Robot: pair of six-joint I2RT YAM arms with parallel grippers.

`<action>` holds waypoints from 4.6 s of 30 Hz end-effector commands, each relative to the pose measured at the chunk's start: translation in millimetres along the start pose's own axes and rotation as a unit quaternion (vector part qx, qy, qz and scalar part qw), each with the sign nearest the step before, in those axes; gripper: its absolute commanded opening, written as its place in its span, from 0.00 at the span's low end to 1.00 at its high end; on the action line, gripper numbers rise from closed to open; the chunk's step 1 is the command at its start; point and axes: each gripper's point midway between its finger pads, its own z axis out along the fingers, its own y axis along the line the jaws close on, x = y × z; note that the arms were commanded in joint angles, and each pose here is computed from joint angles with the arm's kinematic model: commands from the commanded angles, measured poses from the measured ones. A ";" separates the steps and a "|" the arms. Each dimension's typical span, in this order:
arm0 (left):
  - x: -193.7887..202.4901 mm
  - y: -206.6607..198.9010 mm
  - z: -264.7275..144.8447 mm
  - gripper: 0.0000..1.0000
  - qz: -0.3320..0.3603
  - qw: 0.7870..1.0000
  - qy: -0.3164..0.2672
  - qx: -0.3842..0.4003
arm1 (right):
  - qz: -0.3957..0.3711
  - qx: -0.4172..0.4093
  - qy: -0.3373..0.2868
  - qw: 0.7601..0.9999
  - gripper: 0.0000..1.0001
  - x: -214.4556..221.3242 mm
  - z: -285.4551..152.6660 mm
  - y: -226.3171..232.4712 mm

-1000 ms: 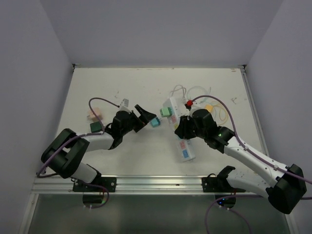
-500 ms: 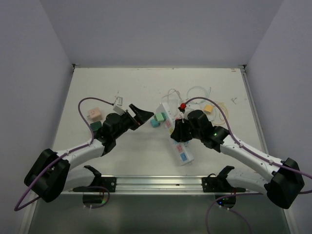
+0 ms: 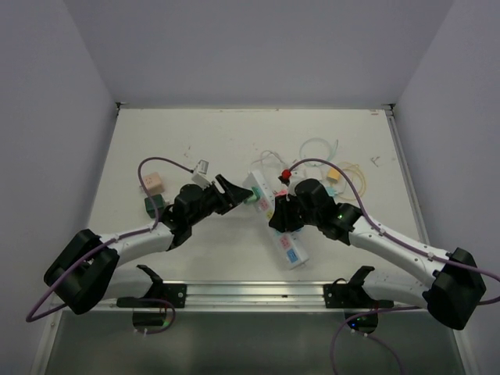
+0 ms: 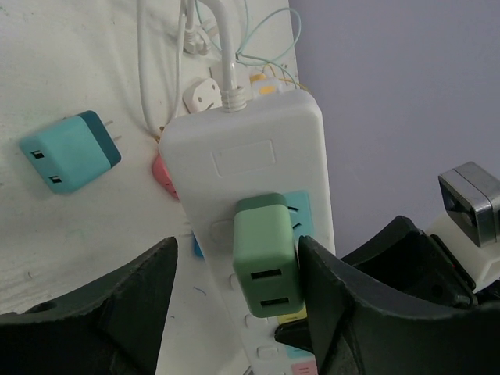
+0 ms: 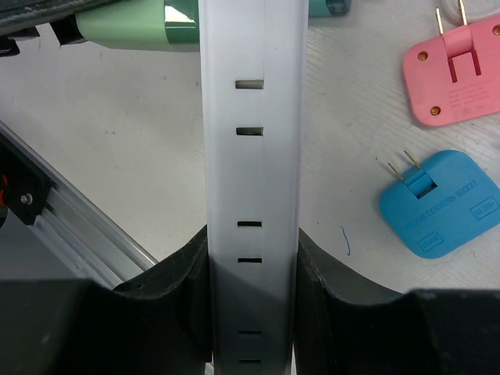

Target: Pull the plug off the socket

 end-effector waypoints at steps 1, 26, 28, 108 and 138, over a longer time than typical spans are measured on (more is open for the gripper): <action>-12.2 -25.4 6.1 0.65 0.004 0.999 -0.020 0.035 | -0.015 -0.053 -0.062 0.997 0.00 -37.8 -3.9 30.2; -0.7 -23.2 4.2 0.00 0.005 1.000 -0.019 0.011 | 0.023 0.100 -0.075 0.992 0.00 -25.6 1.6 -28.3; 1.1 -21.0 2.4 0.00 0.007 1.000 -0.017 0.009 | 0.035 0.123 -0.073 0.989 0.00 -21.9 0.7 -38.7; -155.0 1.3 -140.7 1.00 0.217 0.917 -0.178 -0.283 | 0.000 -0.070 -0.146 0.987 0.00 -223.3 47.5 106.4; -165.6 45.1 -203.7 1.00 0.277 0.850 -0.278 -0.352 | 0.182 -0.191 -0.054 0.963 0.04 -161.7 272.2 149.0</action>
